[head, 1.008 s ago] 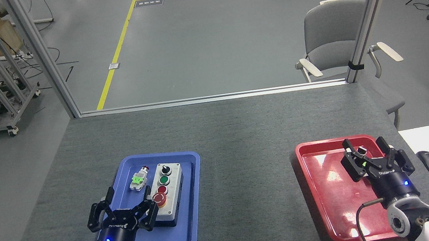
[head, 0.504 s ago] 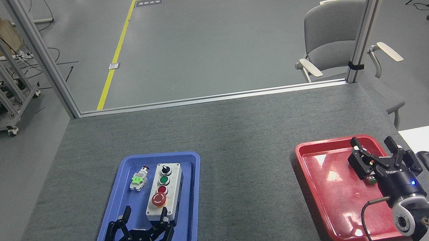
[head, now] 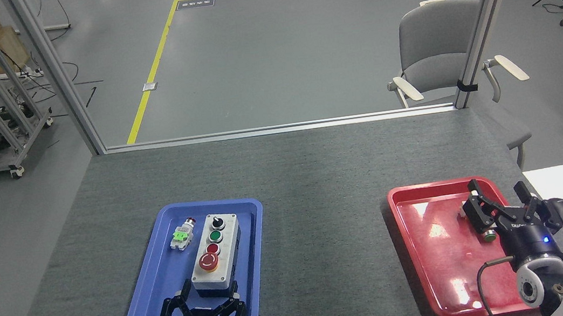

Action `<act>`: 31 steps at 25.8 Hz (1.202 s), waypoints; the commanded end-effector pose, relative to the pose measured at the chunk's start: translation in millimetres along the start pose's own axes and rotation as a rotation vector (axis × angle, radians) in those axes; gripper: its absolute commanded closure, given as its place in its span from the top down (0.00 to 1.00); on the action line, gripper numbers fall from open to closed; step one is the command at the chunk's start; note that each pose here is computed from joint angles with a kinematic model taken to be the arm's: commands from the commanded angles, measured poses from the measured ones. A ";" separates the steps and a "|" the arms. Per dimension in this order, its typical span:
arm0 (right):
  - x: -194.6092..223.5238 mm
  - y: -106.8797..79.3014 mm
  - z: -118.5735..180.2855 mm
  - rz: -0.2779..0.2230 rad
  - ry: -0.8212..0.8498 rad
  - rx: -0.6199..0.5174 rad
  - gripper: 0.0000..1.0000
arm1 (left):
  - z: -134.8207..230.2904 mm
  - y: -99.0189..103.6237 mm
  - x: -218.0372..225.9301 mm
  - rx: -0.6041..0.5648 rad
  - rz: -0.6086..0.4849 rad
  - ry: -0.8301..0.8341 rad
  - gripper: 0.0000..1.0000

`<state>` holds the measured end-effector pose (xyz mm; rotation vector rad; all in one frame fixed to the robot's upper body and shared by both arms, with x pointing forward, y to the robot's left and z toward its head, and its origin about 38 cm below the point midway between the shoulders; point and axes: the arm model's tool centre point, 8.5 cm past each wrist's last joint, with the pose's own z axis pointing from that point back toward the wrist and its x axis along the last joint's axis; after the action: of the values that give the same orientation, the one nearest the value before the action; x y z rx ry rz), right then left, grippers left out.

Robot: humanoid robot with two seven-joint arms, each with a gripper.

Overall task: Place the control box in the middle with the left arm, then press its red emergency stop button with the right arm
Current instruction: 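Close the left gripper on the control box's near end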

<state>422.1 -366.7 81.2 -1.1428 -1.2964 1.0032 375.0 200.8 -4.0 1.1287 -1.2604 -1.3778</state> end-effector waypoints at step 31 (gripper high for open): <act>1.5 0.5 -0.2 -0.001 -0.001 -0.002 1.00 | -51.1 -35.4 22.8 -0.135 0.078 0.115 0.23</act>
<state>422.4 -366.2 81.4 -1.1441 -1.2987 1.0011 421.8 176.2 -40.5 1.0837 -1.0798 -1.2991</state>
